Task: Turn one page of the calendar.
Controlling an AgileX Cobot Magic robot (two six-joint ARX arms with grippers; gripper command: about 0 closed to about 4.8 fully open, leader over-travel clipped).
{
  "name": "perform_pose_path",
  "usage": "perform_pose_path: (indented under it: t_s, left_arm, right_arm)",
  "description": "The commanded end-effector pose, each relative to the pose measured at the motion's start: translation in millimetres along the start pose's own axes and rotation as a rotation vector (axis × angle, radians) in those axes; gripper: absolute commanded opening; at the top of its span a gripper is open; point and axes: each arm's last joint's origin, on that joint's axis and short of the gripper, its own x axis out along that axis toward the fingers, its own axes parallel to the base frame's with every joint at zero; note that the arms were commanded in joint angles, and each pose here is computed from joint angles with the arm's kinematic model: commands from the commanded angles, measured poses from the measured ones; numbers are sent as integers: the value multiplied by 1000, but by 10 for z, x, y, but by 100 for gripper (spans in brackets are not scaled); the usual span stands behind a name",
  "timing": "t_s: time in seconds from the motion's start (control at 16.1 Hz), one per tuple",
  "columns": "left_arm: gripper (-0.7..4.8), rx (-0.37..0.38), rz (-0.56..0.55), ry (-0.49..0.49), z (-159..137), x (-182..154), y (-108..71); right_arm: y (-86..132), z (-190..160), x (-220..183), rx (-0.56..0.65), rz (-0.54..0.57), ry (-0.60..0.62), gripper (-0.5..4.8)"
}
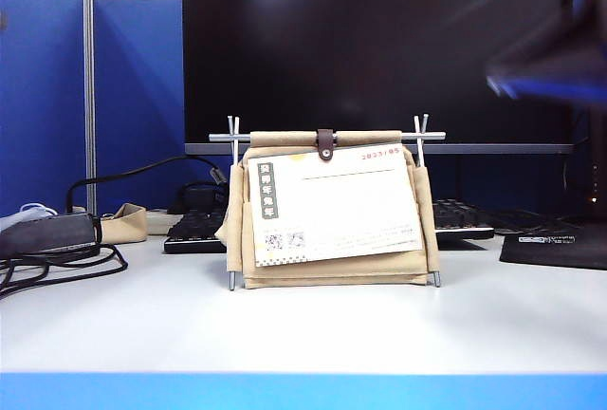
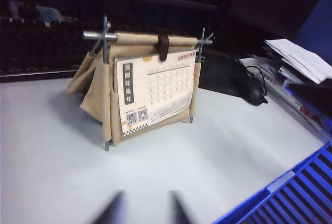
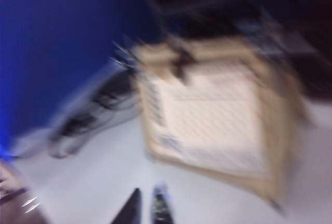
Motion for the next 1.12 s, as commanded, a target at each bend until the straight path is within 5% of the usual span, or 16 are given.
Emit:
perform_pose_path:
  t_s: [0.06, 0.12, 0.62, 0.99, 1.12]
  left_arm:
    - [295, 3, 30, 65, 105, 84, -1]
    - [321, 38, 47, 102, 157, 157, 9]
    - [354, 78, 32, 109, 330, 461, 51]
    - [354, 91, 35, 102, 335, 462, 51]
    - [354, 91, 34, 100, 337, 462, 50]
  right_arm:
    - [103, 208, 287, 97, 127, 62, 185]
    - [75, 233, 438, 158, 148, 105, 284]
    - [-592, -534, 1128, 897, 139, 111, 330]
    - [-688, -626, 1244, 904, 116, 133, 362]
    - [-665, -539, 1275, 773, 166, 119, 361]
